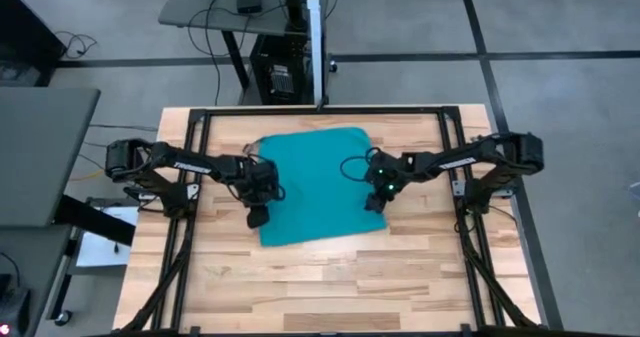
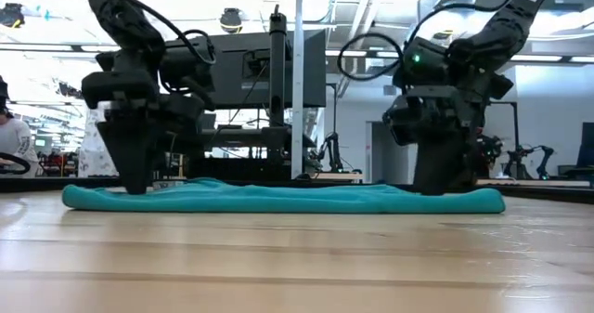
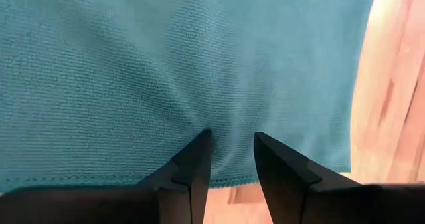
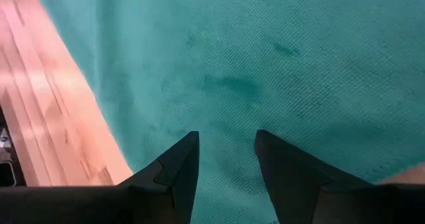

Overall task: Roll towel
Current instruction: Roll the blue towel

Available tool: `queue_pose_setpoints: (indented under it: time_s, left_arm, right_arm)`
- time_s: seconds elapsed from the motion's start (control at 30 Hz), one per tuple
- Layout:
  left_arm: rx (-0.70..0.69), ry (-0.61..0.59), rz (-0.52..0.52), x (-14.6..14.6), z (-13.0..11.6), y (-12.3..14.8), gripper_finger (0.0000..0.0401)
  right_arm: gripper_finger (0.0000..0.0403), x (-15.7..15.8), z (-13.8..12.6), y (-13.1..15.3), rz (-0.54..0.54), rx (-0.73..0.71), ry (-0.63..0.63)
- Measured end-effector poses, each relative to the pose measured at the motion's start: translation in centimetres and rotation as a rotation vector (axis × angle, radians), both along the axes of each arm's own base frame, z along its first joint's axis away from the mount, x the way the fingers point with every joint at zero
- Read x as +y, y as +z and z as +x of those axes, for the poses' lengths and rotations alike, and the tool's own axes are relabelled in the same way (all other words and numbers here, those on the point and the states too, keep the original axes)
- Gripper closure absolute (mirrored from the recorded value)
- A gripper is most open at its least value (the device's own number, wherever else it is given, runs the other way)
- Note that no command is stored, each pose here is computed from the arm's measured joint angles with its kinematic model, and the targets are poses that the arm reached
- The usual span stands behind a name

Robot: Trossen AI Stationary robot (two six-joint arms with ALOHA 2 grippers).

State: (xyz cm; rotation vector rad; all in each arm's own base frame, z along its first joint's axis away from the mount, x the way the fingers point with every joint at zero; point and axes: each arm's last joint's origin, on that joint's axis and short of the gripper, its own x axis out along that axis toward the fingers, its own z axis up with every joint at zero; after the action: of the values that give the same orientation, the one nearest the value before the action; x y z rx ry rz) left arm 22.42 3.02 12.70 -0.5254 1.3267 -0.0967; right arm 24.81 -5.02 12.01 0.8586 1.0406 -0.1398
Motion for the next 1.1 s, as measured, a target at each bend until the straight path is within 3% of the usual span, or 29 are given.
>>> queue_pose_setpoints:
  time_s: [0.17,0.3,0.5,0.6,0.77,0.93,1.1]
  left_arm:
    - [0.061,0.029,0.007,-0.2,-0.5,0.0,0.0299]
    - [0.053,0.090,0.029,0.0,0.0,1.6,0.0299]
    - [-0.116,0.194,0.010,0.2,1.3,6.4,0.0299]
    - [-0.167,0.243,0.003,-0.2,1.4,7.4,0.0299]
    - [-0.107,0.283,0.057,-2.2,1.0,5.9,0.0299]
    - [-0.038,0.373,0.074,-4.5,1.2,3.9,0.0299]
    - [-0.036,0.445,0.081,-6.6,1.6,3.4,0.0299]
  right_arm:
    - [0.0256,0.0,-0.6,0.2,-0.002,0.032,0.027]
    - [0.0256,-0.2,-0.6,1.8,-0.007,-0.016,0.022]
    - [0.0256,-1.4,0.3,6.7,-0.037,-0.210,0.010]
    - [0.0256,-3.2,0.4,8.2,-0.154,-0.259,-0.058]
    - [0.0256,-7.8,0.7,7.1,-0.384,-0.158,-0.160]
    - [0.0256,-12.0,1.5,4.2,-0.400,-0.045,-0.181]
    - [0.0255,-14.0,2.4,2.1,-0.404,0.009,-0.150]
